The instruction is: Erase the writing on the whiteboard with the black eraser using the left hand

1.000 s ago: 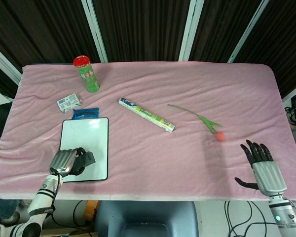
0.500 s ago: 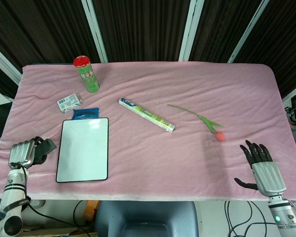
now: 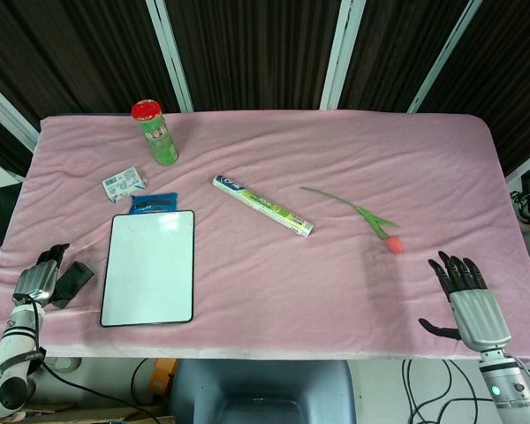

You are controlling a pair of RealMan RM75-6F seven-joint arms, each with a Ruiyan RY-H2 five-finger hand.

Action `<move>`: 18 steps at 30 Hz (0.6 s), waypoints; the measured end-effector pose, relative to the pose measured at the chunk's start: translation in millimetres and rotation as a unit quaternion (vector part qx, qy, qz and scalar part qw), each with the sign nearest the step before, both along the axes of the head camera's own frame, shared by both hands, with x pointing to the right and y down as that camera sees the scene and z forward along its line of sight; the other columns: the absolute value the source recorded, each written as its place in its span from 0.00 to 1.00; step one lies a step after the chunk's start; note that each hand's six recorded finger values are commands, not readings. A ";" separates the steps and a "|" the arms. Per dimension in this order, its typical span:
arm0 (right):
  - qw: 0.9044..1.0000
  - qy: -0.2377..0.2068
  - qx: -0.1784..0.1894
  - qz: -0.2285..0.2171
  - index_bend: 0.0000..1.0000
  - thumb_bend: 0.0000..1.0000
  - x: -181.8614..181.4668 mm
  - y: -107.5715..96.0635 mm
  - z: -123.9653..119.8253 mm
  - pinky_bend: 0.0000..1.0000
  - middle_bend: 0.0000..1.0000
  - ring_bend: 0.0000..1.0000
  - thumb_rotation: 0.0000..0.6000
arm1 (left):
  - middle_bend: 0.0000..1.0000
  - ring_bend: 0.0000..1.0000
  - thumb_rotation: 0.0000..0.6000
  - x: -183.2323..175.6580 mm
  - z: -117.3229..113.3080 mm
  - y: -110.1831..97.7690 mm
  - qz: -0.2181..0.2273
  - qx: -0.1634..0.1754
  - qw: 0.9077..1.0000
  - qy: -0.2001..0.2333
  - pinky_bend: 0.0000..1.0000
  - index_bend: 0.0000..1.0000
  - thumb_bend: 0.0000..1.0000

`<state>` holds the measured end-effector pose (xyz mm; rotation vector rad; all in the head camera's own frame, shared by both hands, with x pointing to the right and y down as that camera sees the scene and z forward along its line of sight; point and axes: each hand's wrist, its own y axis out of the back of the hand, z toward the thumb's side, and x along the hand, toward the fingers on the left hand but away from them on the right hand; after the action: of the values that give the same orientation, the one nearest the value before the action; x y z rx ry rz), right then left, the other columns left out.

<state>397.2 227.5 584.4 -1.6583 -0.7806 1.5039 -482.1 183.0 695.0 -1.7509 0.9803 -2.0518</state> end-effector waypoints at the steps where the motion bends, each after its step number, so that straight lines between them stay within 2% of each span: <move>1: 1.000 0.000 0.000 0.000 0.00 0.30 0.2 -0.1 -0.1 0.11 0.00 0.00 1.00 | 0.00 0.00 1.00 0.8 0.0 0.0 0.002 0.002 1.000 0.002 0.22 0.00 0.33; 5: 1.000 -0.001 0.001 0.001 0.00 0.30 0.9 -0.7 -0.8 0.11 0.00 0.00 1.00 | 0.00 0.00 1.00 4.8 -6.6 0.9 0.012 0.015 1.000 0.013 0.17 0.00 0.33; 8: 1.000 -0.001 0.003 0.003 0.00 0.30 1.8 -1.0 -1.9 0.11 0.00 0.00 1.00 | 0.00 0.00 1.00 7.2 -20.7 2.0 0.029 0.042 0.999 0.010 0.13 0.00 0.33; 12: 1.000 -0.003 0.007 0.008 0.00 0.30 3.5 -2.2 -4.0 0.11 0.00 0.00 1.00 | 0.00 0.00 1.00 5.3 -51.2 12.8 0.052 0.103 0.993 -0.011 0.10 0.00 0.33; 16: 1.000 -0.003 0.010 0.010 0.00 0.30 4.2 -2.4 -4.9 0.11 0.00 0.00 1.00 | 0.00 0.00 1.00 5.2 -90.2 41.1 0.083 0.172 0.981 -0.040 0.08 0.00 0.33; 18: 1.000 -0.004 0.010 0.008 0.00 0.30 3.6 -1.8 -5.4 0.11 0.00 0.00 1.00 | 0.00 0.00 1.00 10.1 -102.5 53.3 0.099 0.189 0.976 -0.045 0.08 0.00 0.33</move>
<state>400.8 225.7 579.0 -1.6468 -0.8129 1.4965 -471.9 236.3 592.5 -1.4795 1.0405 -1.6751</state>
